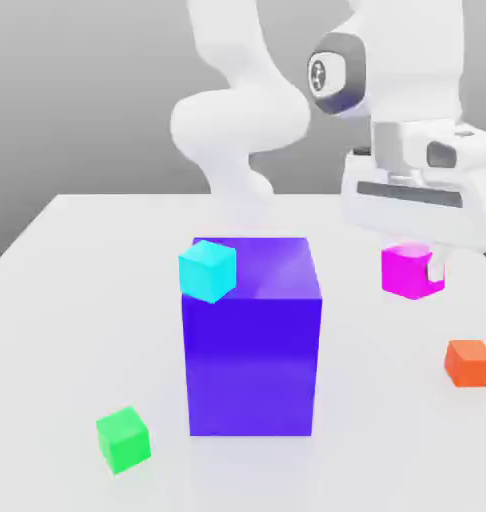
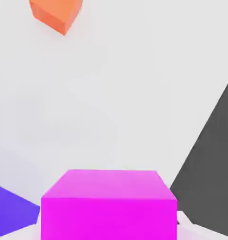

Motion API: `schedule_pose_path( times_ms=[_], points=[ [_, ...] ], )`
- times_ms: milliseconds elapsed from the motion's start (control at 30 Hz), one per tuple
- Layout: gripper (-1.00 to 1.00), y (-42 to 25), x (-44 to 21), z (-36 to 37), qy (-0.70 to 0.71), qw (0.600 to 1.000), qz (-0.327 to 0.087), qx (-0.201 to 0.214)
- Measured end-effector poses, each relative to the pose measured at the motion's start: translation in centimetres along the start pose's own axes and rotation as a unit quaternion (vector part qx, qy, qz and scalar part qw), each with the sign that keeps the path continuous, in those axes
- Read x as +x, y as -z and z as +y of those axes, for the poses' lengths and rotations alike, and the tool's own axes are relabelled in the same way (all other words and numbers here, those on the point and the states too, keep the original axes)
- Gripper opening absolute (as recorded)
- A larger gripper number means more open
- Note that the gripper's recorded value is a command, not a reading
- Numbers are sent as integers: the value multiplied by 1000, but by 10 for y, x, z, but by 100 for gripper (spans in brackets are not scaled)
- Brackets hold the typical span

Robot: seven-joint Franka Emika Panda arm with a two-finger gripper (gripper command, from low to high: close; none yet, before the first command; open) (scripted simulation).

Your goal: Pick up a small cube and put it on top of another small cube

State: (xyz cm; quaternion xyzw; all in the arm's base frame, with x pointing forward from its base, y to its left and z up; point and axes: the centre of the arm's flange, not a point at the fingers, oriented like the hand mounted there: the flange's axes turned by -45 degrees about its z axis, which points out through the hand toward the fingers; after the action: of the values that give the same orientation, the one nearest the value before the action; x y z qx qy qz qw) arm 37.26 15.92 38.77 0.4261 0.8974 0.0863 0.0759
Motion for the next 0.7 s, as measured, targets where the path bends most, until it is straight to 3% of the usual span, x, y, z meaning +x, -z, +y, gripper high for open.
schedule_pose_path(
  times_ms=[333, 700],
  points=[
    [-100, 65, -75, -33, 213, 977, -28, -13],
    [-100, 83, -164, -94, 415, 909, -34, 0]
  ],
)
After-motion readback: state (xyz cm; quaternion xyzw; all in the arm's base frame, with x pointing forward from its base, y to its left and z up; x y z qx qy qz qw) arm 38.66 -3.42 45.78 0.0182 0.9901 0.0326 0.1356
